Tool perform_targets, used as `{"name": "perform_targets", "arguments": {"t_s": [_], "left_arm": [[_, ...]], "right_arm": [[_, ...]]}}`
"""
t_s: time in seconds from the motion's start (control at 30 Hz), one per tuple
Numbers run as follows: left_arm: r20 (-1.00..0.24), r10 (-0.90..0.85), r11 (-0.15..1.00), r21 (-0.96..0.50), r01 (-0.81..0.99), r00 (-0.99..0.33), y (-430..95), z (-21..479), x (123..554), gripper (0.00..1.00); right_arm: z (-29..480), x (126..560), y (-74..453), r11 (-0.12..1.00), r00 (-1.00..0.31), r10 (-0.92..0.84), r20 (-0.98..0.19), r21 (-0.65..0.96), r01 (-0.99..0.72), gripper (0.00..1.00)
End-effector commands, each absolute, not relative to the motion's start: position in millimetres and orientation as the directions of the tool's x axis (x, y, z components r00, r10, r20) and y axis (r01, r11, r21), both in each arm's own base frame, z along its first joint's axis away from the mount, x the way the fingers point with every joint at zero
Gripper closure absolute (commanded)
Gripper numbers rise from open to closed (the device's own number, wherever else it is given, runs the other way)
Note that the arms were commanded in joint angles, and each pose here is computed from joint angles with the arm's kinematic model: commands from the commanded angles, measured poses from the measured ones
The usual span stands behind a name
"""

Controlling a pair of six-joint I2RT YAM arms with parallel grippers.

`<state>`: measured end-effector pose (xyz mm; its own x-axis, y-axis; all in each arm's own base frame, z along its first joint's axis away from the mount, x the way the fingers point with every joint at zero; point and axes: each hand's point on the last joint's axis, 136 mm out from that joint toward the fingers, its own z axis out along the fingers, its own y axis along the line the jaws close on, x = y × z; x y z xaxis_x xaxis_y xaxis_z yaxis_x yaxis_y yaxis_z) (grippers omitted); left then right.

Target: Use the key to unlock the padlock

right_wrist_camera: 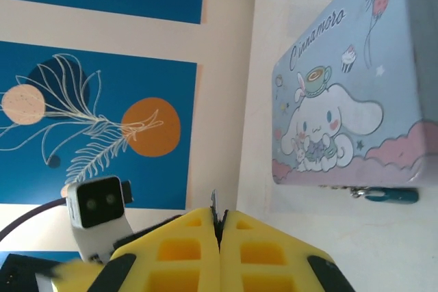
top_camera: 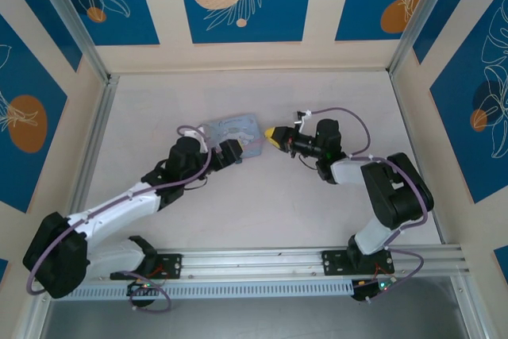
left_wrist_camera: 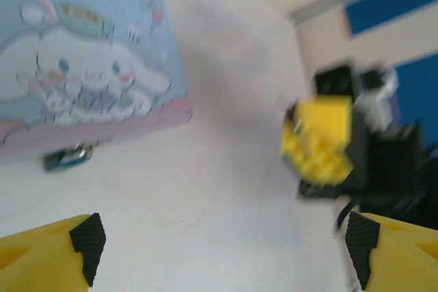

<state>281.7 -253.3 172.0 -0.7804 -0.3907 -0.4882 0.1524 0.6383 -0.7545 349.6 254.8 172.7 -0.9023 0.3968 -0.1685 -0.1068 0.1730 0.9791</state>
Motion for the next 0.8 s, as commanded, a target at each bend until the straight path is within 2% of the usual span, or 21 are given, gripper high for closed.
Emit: {"name": "perform_targets", "arguments": {"t_s": [0.0, 0.2, 0.37, 0.77], "left_arm": [[-0.482, -0.139, 0.705, -0.661, 0.255, -0.865, -264, 129, 255, 0.08], [-0.508, -0.047, 0.754, -0.583, 0.303, -0.860, -271, 88, 260, 0.12], [-0.564, -0.007, 0.799, -0.500, 0.334, -0.826, -270, 67, 277, 0.15], [-0.725, 0.028, 0.865, -0.327, 0.379, -0.688, -266, 46, 316, 0.23]], "right_arm": [[170, 363, 267, 0.209, -0.925, 0.330, -0.190, 0.970, -0.124, 1.00], [149, 385, 278, 0.223, -0.937, 0.322, -0.133, 0.973, -0.062, 1.00], [137, 387, 289, 0.226, -0.946, 0.307, -0.107, 0.973, -0.036, 1.00], [123, 397, 301, 0.241, -0.952, 0.297, -0.072, 0.971, 0.002, 1.00]]}}
